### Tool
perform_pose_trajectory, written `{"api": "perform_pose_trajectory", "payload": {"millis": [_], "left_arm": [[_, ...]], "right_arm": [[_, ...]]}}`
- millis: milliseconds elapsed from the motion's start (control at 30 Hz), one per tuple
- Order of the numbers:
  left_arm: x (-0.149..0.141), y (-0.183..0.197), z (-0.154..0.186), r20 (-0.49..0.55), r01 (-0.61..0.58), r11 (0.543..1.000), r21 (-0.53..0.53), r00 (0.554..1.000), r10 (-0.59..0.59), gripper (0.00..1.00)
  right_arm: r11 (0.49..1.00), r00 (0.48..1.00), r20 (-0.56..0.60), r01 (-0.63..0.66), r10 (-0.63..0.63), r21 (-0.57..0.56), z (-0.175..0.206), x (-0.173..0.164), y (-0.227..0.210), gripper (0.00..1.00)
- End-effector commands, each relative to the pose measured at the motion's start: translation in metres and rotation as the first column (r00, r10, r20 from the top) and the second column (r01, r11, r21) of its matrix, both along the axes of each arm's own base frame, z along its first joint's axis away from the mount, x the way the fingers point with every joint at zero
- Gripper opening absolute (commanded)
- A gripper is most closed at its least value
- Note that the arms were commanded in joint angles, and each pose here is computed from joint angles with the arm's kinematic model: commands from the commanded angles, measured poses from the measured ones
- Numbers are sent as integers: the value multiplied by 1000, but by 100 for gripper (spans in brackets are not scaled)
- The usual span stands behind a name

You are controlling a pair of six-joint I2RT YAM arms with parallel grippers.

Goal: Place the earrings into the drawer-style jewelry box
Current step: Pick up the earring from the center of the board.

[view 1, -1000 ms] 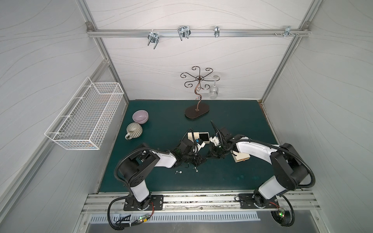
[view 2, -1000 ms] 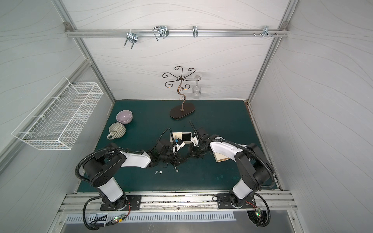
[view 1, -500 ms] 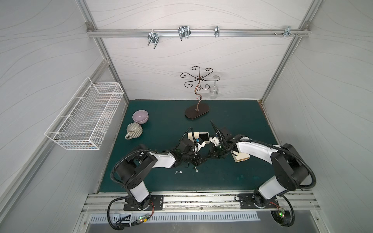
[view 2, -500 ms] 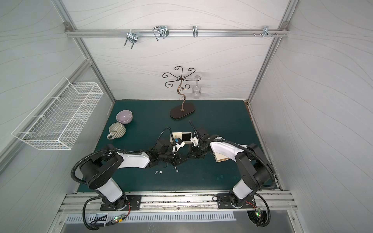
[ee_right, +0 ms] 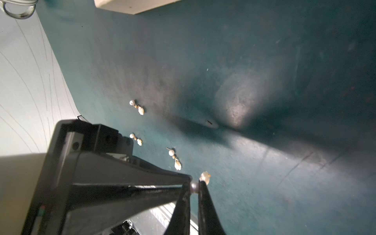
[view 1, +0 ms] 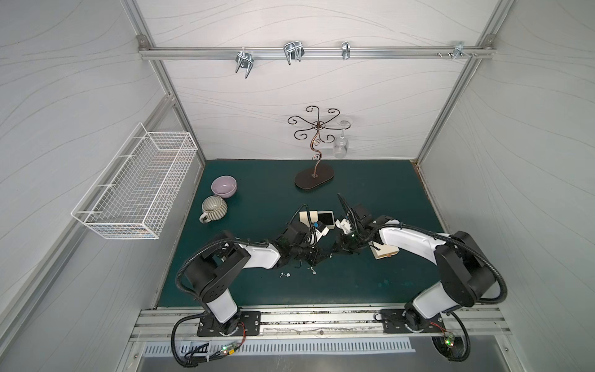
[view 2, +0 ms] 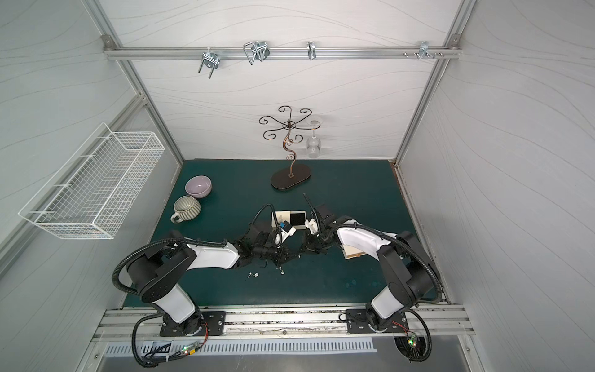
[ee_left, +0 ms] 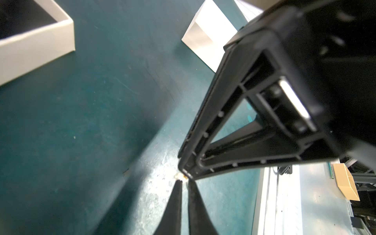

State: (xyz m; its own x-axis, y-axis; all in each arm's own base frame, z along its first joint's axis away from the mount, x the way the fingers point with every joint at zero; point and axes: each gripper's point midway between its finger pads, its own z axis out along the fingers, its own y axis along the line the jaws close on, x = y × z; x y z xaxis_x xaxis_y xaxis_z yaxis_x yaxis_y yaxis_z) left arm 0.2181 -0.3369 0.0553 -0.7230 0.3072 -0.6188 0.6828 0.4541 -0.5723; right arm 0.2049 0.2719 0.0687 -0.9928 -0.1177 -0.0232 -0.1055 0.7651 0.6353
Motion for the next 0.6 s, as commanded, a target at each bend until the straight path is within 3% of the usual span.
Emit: {"api": "perform_pose_trajectory", "payload": {"millis": [0,200,367,567], "left_arm": [[6,-8,18,55,14,999,-36,998,-12,8],[7,-8,20,58,12,999,-36,998,-10,0],[7,-8,20,59,8,999,-33,998,-6,0],[7,-8,22,58,13,999,-38,998,-11,0]], "right_arm": [[999,1000,16,-24,23,30,10,-5,-1,9],[998,999,28,-36,35,42,13,-7,-1,10],[997,998,50,-45,42,62,17,-7,0,11],[992,996,82,-48,39,116,25,-4,1,21]]}}
